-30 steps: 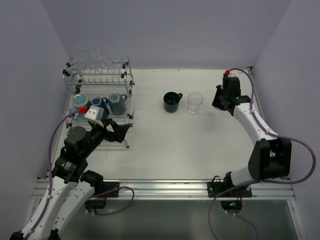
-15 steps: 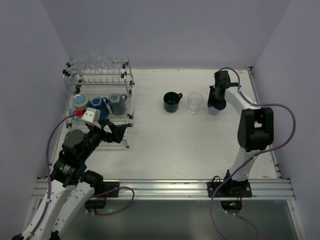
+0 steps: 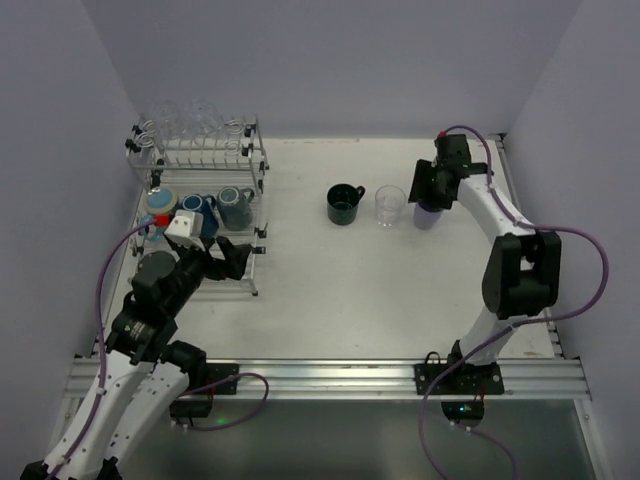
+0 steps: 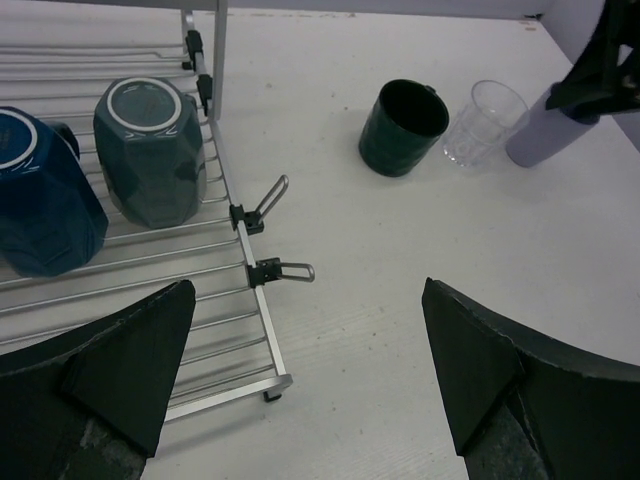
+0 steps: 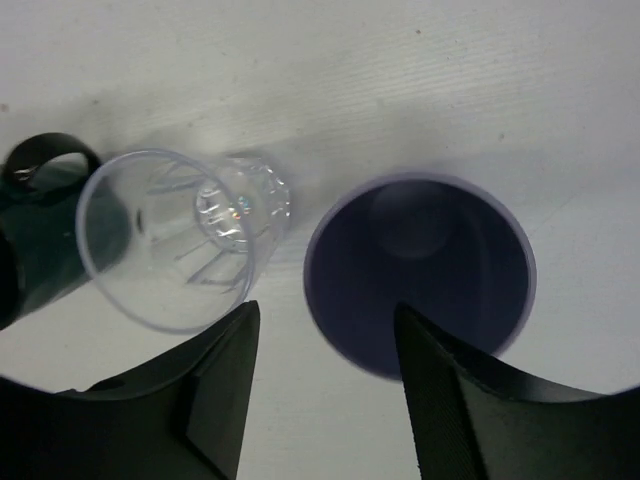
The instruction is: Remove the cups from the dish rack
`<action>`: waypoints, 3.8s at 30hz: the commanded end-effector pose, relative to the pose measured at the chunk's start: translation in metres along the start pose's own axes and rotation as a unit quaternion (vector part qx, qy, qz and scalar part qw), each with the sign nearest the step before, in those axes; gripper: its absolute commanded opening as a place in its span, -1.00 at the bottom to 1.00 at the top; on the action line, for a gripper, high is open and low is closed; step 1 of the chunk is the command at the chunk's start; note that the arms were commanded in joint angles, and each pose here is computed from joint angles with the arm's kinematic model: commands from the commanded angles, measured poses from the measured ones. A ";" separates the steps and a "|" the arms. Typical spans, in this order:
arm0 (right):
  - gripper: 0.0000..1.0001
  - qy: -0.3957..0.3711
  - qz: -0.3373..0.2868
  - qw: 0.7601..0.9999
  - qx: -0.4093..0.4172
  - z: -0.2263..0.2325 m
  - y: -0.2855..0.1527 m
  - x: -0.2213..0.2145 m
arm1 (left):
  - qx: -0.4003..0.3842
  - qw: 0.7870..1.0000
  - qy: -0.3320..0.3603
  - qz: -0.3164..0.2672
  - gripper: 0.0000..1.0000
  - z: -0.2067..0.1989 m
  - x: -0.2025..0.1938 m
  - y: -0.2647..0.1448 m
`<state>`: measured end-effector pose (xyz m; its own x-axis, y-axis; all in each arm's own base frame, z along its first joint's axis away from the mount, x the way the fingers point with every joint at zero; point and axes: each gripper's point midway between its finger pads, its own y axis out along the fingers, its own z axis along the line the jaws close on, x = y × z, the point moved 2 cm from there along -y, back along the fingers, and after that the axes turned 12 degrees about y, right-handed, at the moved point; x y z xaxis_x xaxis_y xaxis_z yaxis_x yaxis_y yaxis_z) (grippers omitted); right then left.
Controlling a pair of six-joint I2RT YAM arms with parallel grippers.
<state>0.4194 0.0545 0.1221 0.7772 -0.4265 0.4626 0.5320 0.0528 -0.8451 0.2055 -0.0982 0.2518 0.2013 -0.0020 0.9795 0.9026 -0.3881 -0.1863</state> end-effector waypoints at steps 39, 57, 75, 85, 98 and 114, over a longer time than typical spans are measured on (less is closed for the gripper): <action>0.53 -0.030 -0.140 0.874 0.464 0.079 -0.179 -0.129 | 0.298 0.954 0.011 -0.016 1.00 0.127 0.218 0.154; 0.50 -0.043 -0.122 0.871 0.475 0.083 -0.181 -0.133 | 0.314 0.947 0.059 0.038 0.89 0.162 0.188 0.203; 0.49 -0.047 -0.121 0.873 0.471 0.084 -0.178 -0.131 | 0.330 0.939 0.073 0.063 0.81 0.180 0.164 0.224; 0.49 -0.054 -0.114 0.869 0.478 0.086 -0.185 -0.132 | 0.333 0.938 0.075 0.061 0.48 0.182 0.164 0.223; 0.49 -0.052 -0.117 0.844 0.521 0.096 -0.222 -0.127 | 0.314 0.948 0.055 0.006 -0.24 0.169 0.198 0.201; 0.50 -0.024 -0.075 0.793 0.604 0.126 -0.252 -0.138 | 0.118 0.988 -0.024 -0.095 -0.48 0.087 0.233 0.158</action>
<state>0.2259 0.2047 0.2742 0.6853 -0.4592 0.5652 0.5758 0.8168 -0.0346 0.4468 -0.0591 0.4010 0.1698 0.0069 0.9854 0.9854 -0.0156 -0.1697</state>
